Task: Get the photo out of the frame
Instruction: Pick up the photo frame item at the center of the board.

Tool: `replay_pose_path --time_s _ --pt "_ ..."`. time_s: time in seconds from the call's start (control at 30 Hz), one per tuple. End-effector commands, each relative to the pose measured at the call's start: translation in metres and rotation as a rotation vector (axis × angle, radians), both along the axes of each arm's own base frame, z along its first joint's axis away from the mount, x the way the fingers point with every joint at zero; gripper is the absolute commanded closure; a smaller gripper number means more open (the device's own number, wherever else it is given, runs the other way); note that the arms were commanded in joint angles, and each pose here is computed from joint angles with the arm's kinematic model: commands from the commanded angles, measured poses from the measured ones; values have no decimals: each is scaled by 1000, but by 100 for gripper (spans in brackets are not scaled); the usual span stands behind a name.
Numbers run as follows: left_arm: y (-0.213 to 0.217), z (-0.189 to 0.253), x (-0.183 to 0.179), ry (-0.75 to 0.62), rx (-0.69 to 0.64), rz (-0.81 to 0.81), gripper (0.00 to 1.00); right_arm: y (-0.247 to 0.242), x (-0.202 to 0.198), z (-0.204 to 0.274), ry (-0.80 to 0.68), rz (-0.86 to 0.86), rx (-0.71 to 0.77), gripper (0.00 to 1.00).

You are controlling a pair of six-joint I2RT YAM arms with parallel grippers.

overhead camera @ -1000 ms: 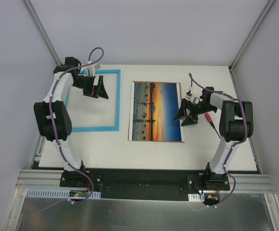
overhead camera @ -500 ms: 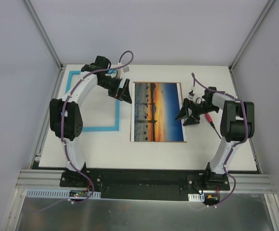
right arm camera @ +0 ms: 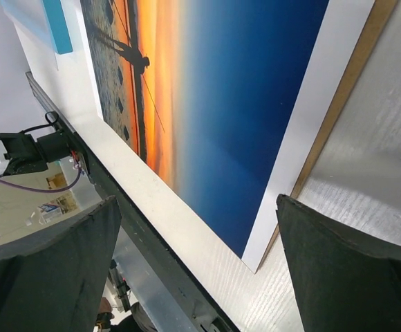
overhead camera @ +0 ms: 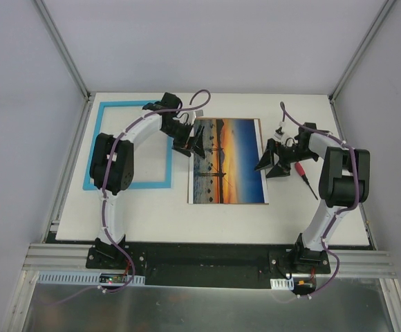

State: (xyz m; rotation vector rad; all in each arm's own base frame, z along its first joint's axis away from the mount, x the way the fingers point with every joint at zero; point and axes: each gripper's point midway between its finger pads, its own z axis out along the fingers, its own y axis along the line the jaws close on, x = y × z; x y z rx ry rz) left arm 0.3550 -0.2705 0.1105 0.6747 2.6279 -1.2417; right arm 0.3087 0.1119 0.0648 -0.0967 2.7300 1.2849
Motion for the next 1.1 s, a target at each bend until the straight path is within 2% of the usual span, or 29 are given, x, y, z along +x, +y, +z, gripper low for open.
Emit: replay_pose_path --time_s 0.0,0.27,0.77,1.07 --pt "7 -3 13 -41 43 88 1 -8 9 16 -79 -10 -48 4" --pt "17 -25 14 -28 116 157 1 -15 9 6 -45 -32 -82 4" --pt "22 -50 15 9 175 215 1 -18 8 -8 -4 -46 -91 4" --pt "36 -53 16 -45 282 280 1 -18 9 -9 -2 -49 -94 4"
